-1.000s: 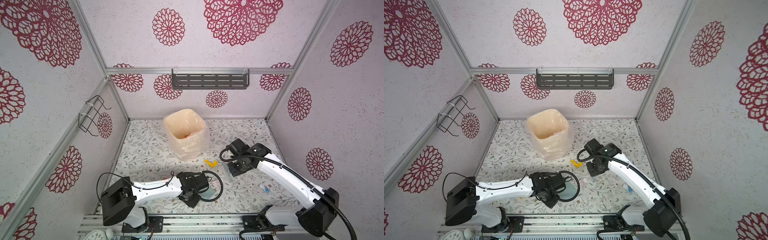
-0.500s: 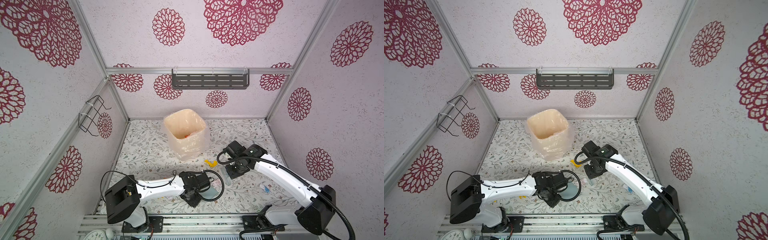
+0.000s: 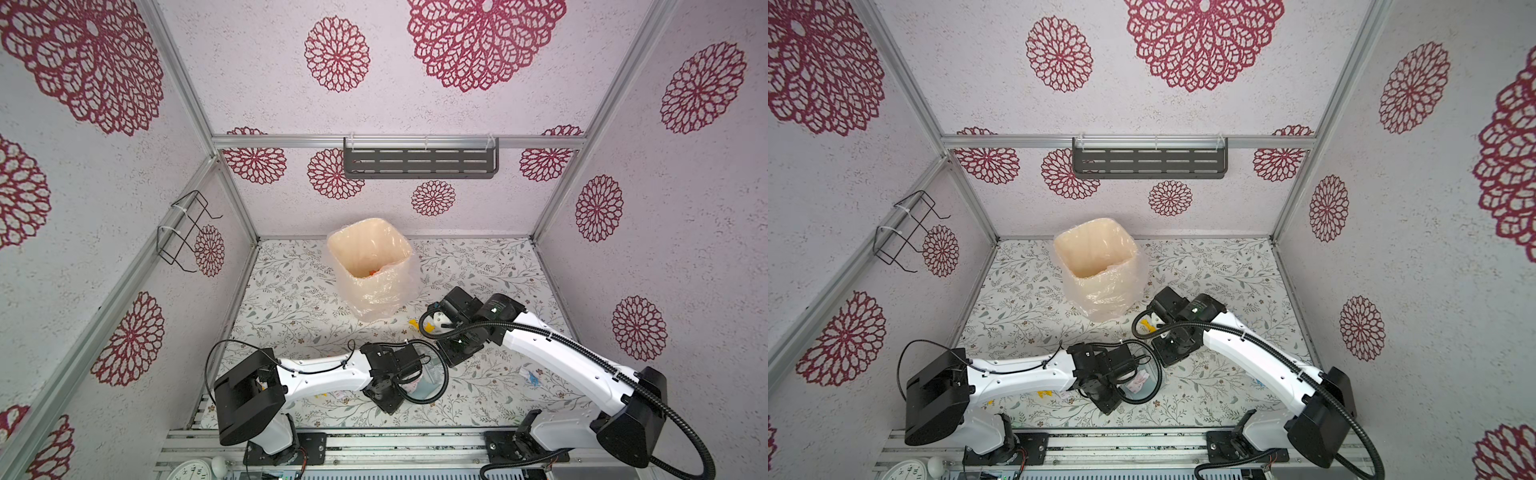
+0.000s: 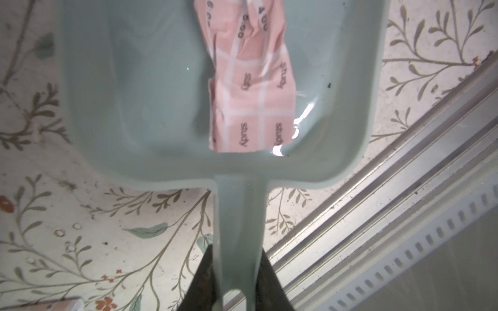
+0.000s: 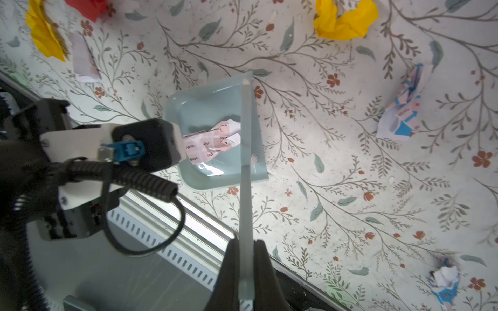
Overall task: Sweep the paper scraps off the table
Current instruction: 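Sweep the pink paper scrap into the dustpan with the right gripper's brush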
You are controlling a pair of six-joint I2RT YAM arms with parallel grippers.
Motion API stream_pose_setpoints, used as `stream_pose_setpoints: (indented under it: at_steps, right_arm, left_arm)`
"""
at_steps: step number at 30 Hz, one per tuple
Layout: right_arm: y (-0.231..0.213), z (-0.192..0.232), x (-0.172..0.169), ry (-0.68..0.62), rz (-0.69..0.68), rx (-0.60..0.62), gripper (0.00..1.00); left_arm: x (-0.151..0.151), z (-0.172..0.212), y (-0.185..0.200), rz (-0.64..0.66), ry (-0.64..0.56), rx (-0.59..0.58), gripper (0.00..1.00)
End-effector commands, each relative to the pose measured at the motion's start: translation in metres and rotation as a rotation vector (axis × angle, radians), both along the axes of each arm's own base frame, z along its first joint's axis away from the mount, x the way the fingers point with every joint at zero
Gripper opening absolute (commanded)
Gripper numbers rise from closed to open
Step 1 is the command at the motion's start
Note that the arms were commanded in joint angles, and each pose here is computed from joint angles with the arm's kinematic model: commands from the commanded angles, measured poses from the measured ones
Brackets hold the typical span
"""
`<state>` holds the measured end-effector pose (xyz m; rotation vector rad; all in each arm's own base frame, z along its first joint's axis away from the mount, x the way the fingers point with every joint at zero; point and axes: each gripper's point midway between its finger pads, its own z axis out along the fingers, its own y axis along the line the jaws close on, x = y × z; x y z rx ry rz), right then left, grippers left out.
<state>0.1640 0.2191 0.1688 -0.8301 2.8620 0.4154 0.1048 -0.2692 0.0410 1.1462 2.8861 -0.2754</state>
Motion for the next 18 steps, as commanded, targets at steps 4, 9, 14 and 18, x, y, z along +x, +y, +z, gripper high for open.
stream_pose_setpoints:
  at_steps: [4,9,14,18]
  right_arm:
    - [-0.011,0.018,0.002,-0.036,-0.048,-0.014,0.0]
    - [-0.039,0.03,0.017,-0.094,-0.134,-0.044,0.0]
    - [-0.053,0.045,0.027,-0.117,-0.212,0.036,0.0]
    - [-0.065,0.052,0.035,-0.139,-0.275,0.098,0.0]
  left_arm:
    - [0.01,0.002,-0.01,0.003,-0.019,-0.036,0.0]
    - [0.014,0.007,-0.008,0.017,-0.05,-0.054,0.0]
    - [0.017,0.015,-0.004,0.036,-0.084,-0.073,0.0]
    - [0.021,0.03,-0.003,0.055,-0.125,-0.104,0.0]
